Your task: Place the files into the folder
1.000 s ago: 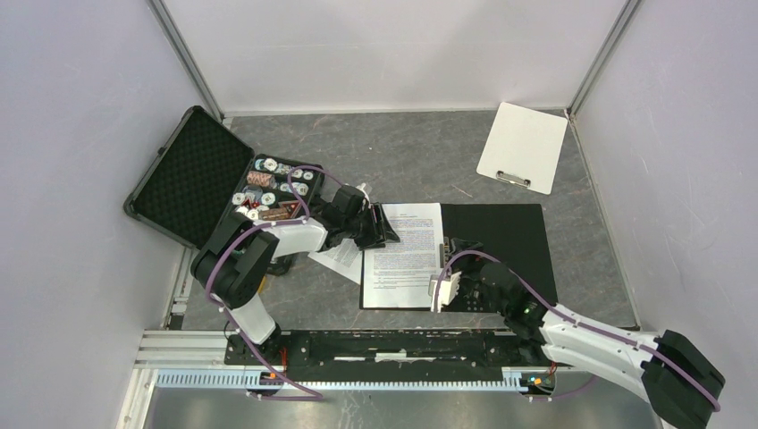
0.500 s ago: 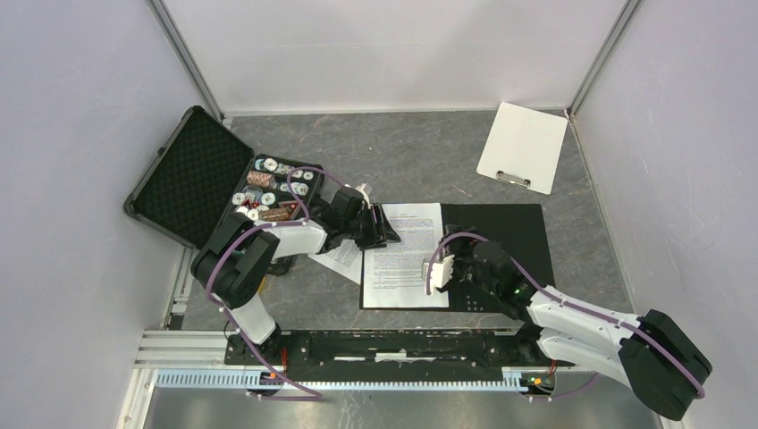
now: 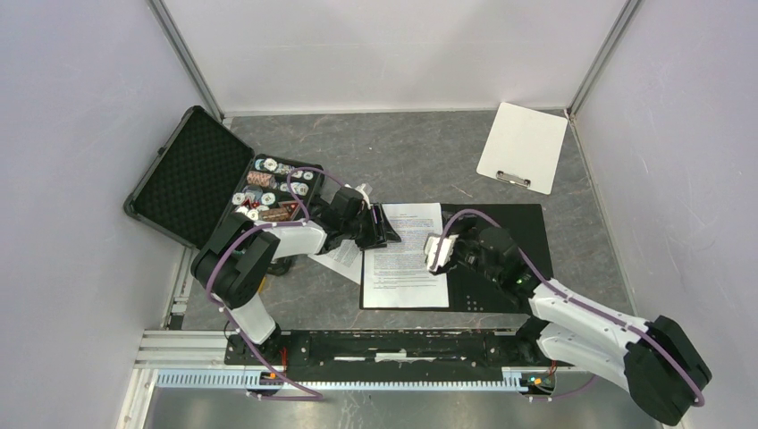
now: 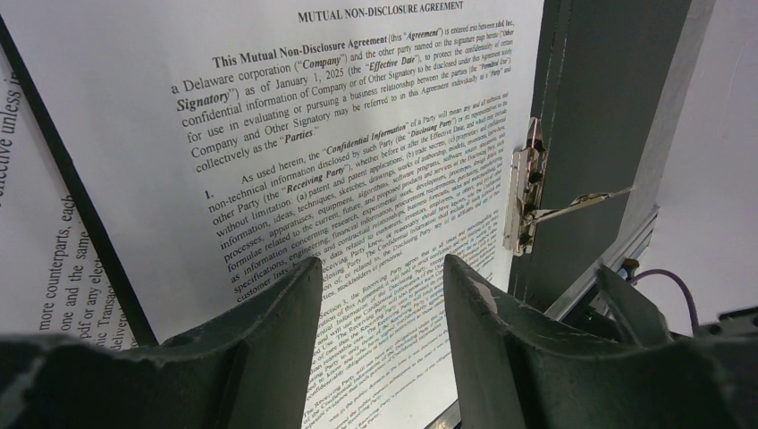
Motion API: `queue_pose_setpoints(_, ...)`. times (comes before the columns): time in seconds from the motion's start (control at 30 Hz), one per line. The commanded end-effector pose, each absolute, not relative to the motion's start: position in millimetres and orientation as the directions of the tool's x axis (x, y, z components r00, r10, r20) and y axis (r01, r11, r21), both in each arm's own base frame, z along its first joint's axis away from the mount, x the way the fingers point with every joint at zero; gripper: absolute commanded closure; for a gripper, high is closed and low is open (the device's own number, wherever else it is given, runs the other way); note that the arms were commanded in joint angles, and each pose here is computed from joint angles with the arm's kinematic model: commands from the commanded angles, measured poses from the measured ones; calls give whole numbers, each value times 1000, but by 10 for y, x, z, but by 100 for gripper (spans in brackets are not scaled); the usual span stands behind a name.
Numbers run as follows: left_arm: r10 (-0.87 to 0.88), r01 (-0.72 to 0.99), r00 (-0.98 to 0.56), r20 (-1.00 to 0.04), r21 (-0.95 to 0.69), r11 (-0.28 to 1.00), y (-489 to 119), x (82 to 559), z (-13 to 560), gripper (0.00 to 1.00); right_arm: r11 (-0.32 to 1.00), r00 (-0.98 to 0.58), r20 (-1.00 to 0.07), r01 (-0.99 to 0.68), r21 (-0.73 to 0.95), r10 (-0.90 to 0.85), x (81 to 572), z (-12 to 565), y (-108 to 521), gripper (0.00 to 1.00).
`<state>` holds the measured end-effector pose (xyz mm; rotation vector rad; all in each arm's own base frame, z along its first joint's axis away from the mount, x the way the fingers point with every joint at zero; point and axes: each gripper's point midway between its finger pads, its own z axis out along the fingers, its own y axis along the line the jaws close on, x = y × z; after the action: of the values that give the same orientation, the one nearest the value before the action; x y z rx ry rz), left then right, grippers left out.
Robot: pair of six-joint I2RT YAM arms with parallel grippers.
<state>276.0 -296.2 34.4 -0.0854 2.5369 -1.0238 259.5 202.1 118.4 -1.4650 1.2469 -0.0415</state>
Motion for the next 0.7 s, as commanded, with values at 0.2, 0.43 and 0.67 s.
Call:
queue_pose_setpoints(0.2, -176, 102, -932, -318, -693, 714, -3014, 2690, 390, 39, 894, -283, -918, -426, -141, -280, 2819, 1700, 1682, 26)
queue_pose_setpoints(0.43, -187, 136, -918, -349, -722, 679, -3043, 2689, 685, 38, 943, -452, -879, -333, 10, -150, 2579, 1470, 1548, 39)
queue_pose_setpoints(0.67, -197, 140, -901, -386, -690, 710, -2926, 2678, 735, 38, 946, -513, -844, -325, 21, -158, 2495, 1322, 1522, 59)
